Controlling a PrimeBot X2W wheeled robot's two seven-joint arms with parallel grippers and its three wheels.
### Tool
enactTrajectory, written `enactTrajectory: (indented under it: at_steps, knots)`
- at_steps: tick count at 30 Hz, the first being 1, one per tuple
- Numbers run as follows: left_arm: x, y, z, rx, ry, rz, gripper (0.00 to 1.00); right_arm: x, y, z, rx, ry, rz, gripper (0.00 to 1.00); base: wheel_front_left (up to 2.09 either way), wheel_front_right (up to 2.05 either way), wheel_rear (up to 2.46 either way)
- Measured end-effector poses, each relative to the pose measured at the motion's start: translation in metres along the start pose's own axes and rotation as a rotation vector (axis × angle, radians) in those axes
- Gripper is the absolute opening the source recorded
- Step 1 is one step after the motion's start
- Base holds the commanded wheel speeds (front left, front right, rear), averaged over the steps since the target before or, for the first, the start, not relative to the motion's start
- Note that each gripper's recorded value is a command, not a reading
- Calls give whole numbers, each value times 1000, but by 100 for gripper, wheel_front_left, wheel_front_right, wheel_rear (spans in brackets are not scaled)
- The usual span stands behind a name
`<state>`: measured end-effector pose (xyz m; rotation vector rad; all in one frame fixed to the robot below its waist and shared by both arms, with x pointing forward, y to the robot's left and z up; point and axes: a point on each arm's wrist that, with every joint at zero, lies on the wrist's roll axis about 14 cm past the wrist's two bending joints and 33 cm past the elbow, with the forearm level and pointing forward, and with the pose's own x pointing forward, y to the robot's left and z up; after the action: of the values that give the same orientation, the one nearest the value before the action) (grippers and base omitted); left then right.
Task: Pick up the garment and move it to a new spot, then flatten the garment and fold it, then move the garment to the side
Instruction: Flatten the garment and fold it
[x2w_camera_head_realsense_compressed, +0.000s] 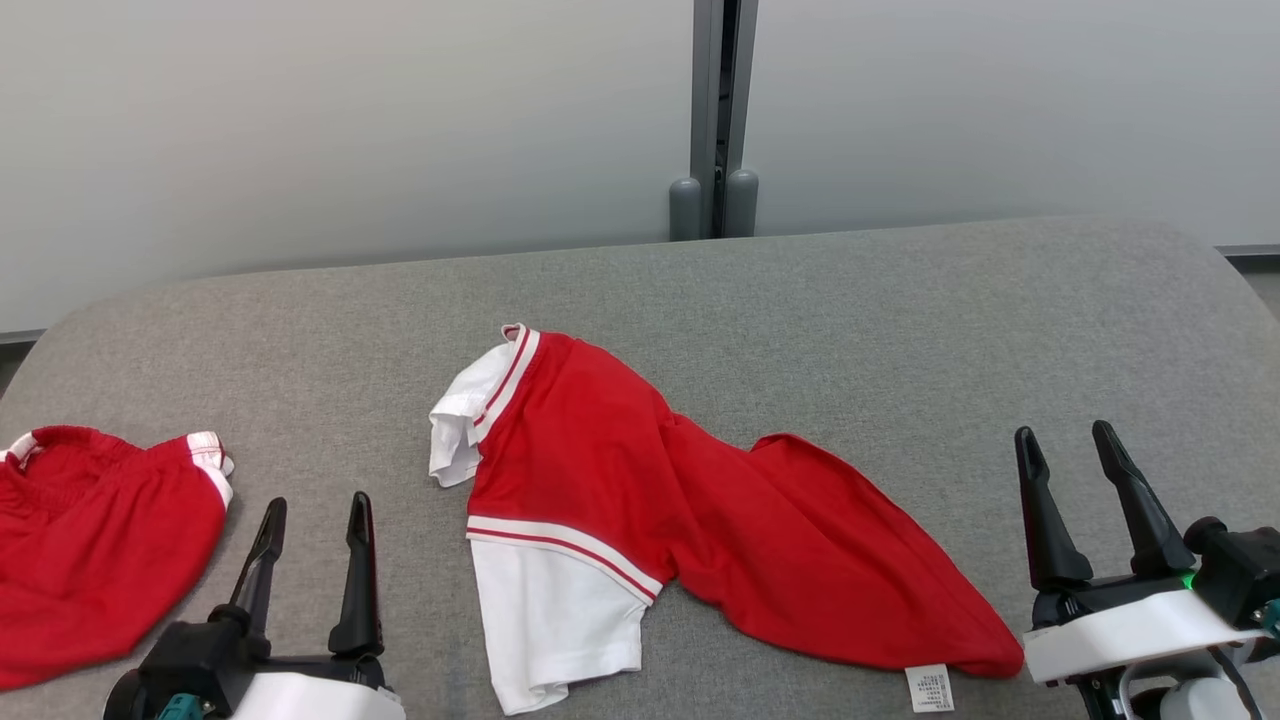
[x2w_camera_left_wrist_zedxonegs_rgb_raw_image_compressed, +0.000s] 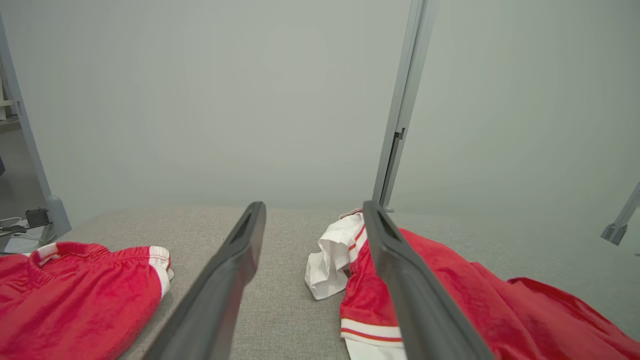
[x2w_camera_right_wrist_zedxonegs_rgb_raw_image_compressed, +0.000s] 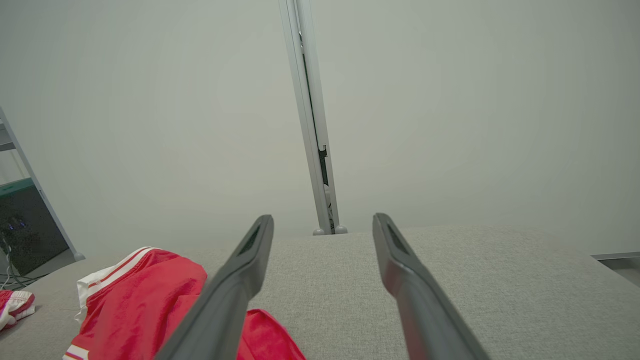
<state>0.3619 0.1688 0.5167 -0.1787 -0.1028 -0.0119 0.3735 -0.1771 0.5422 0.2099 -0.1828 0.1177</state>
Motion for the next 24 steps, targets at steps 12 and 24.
enactTrajectory:
  at_steps: [12,24]
  knots:
    - [-3,6,-9,3,23,23,100,0,3,-3,1,9,9,100,0,0,0]
    - [-8,5,-25,-34,74,16,100,-15,-29,-31,-29,138,-68,100,0,0,0]
